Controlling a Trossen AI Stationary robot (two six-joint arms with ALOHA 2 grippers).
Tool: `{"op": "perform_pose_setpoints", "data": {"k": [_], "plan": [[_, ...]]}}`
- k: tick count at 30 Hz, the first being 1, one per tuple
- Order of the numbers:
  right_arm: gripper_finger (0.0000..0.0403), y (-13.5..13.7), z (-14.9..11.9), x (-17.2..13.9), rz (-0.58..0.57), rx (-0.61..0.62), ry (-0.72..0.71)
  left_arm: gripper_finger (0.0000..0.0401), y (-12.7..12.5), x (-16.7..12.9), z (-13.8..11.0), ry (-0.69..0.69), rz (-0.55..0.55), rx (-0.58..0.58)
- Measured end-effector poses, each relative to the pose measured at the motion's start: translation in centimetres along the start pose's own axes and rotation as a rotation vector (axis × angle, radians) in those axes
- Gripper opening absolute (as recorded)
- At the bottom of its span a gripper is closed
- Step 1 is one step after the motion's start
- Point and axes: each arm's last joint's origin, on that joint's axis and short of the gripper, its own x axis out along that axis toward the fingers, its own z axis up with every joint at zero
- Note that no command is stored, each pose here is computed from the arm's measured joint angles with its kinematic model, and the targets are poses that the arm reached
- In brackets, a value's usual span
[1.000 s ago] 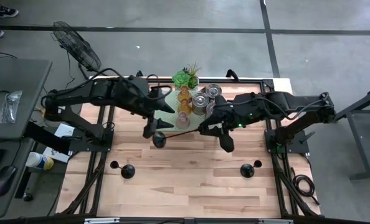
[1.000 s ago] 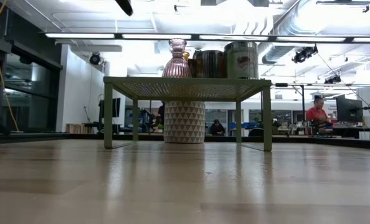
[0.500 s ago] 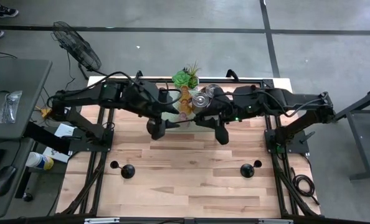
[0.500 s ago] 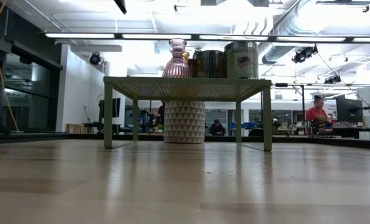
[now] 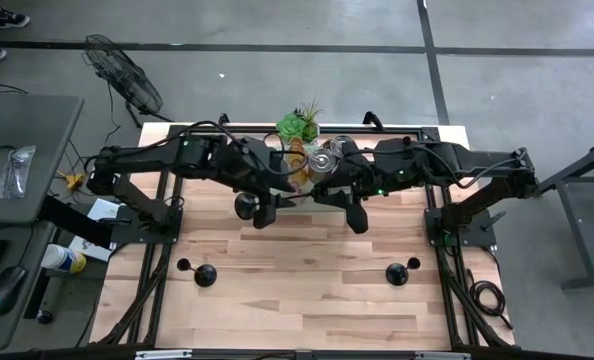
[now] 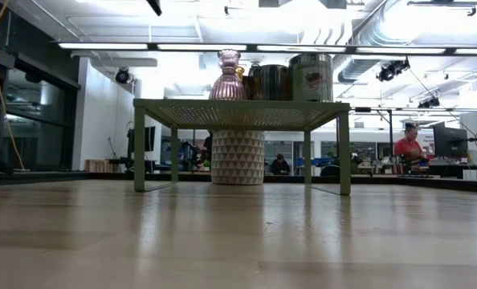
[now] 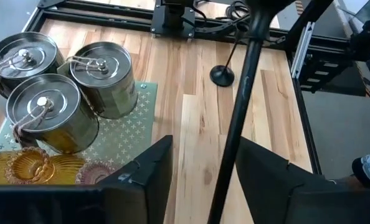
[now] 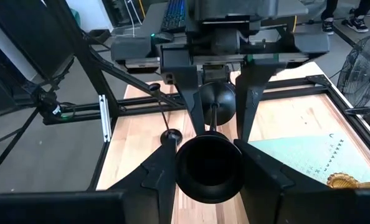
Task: Pick & Place candle stick holders
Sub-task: Put the middle black candle holder on the shelf
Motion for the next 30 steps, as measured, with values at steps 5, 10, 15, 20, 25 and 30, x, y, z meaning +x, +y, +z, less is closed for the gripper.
{"op": "perform_pose_setpoints", "data": {"k": [5, 10, 15, 20, 25, 30], "plan": [[0.0126, -0.02, -0.11, 0.00, -0.002, 0.000, 0.012, 0.0134, -0.02, -0.06, 0.06, -0.006, -0.006, 0.000], [0.0126, -0.07, -0.33, -0.01, -0.007, 0.001, 0.034, 0.0109, -0.10, -0.07, 0.52, -0.055, -0.011, 0.003], [0.0126, -0.08, -0.34, -0.01, -0.011, 0.002, 0.034, 0.0066, -0.04, -0.06, 0.43, -0.047, 0.005, 0.008], [0.0126, -0.07, -0.34, -0.01, -0.005, 0.003, 0.035, 0.0011, -0.08, -0.06, 0.41, -0.043, -0.010, 0.017], [0.0126, -0.07, -0.29, 0.00, -0.009, 0.001, 0.030, 0.0030, -0.03, -0.06, 0.42, -0.044, -0.007, 0.008], [0.0126, -0.05, -0.28, 0.00, -0.004, 0.000, 0.029, 0.0009, -0.06, -0.06, 0.42, -0.043, -0.014, 0.016]]}}
